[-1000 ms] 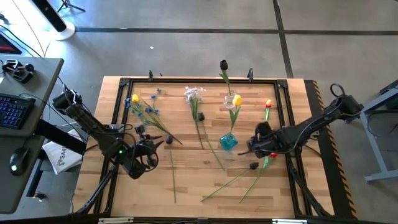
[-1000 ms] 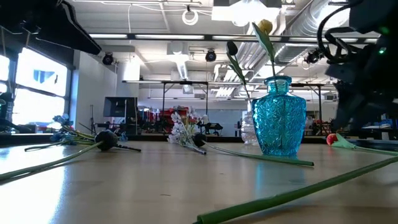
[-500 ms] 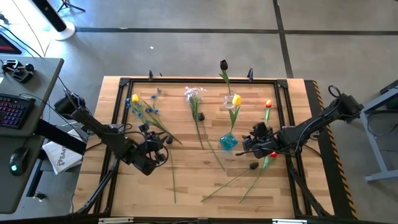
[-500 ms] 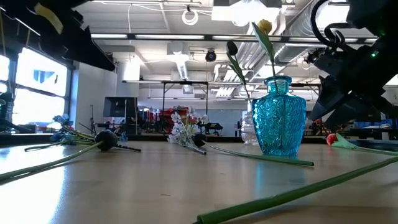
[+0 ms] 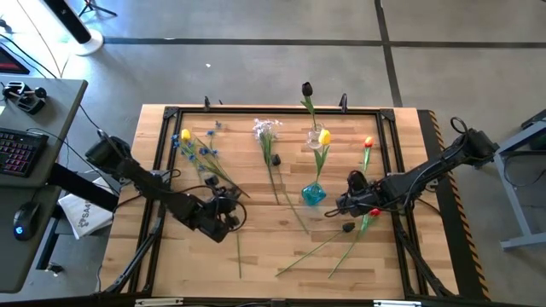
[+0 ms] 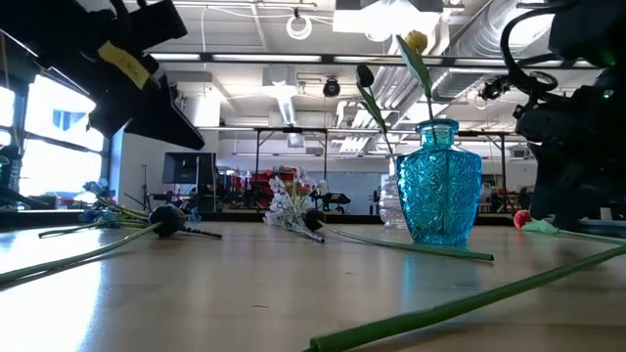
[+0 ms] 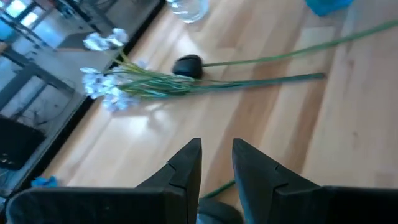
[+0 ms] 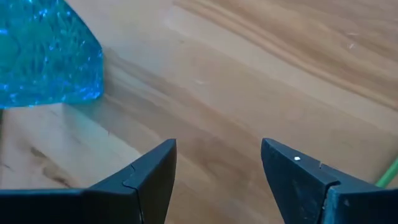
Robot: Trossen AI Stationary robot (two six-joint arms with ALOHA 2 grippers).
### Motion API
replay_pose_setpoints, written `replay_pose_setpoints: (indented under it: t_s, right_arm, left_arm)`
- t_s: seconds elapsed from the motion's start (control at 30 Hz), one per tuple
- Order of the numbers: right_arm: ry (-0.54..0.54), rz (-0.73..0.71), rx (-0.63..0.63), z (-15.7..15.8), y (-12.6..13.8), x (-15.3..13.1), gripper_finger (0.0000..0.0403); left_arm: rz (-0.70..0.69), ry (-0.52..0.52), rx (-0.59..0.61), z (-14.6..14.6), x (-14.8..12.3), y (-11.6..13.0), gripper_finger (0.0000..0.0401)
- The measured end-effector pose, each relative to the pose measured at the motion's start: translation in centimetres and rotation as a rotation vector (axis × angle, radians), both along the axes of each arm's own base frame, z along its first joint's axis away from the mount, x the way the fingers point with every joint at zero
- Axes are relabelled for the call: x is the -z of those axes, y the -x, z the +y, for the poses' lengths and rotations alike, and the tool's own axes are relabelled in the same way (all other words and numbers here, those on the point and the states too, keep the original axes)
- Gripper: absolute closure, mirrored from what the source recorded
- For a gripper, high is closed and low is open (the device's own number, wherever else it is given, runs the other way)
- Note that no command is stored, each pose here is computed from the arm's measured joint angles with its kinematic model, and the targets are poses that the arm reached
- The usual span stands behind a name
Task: Sort flowers into vase by color
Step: Put the blue flower into the transparent flower vase
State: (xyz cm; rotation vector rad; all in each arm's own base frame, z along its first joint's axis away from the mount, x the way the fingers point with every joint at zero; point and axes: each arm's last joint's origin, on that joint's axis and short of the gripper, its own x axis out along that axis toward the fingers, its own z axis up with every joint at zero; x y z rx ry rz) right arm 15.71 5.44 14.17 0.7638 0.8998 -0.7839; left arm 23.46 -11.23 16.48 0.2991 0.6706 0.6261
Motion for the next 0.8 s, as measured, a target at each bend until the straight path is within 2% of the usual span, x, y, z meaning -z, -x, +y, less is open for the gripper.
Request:
replay_pose_setpoints:
  t_s: [0.17,0.3,0.63,0.8]
  right_arm:
    - [0.08,-0.062,0.024,-0.2,-0.3,-0.2,0.0171]
    - [0.106,-0.069,0.025,-0.2,-0.3,-0.2,0.0171]
    - [0.062,0.038,0.19,-1.0,0.9,0.2,0.0171]
    - [0.067,0.061,0.226,-1.1,1.3,0.2,0.0171]
  left_arm:
    - [0.002,0.067,0.022,0.2,0.0,-0.7,0.0323]
    - [0.008,0.061,0.027,0.5,0.0,-1.0,0.0323]
    - [-0.009,0.07,-0.029,1.6,-0.1,-1.5,0.0323]
    - [-0.009,0.069,-0.028,1.6,-0.1,-1.5,0.0323]
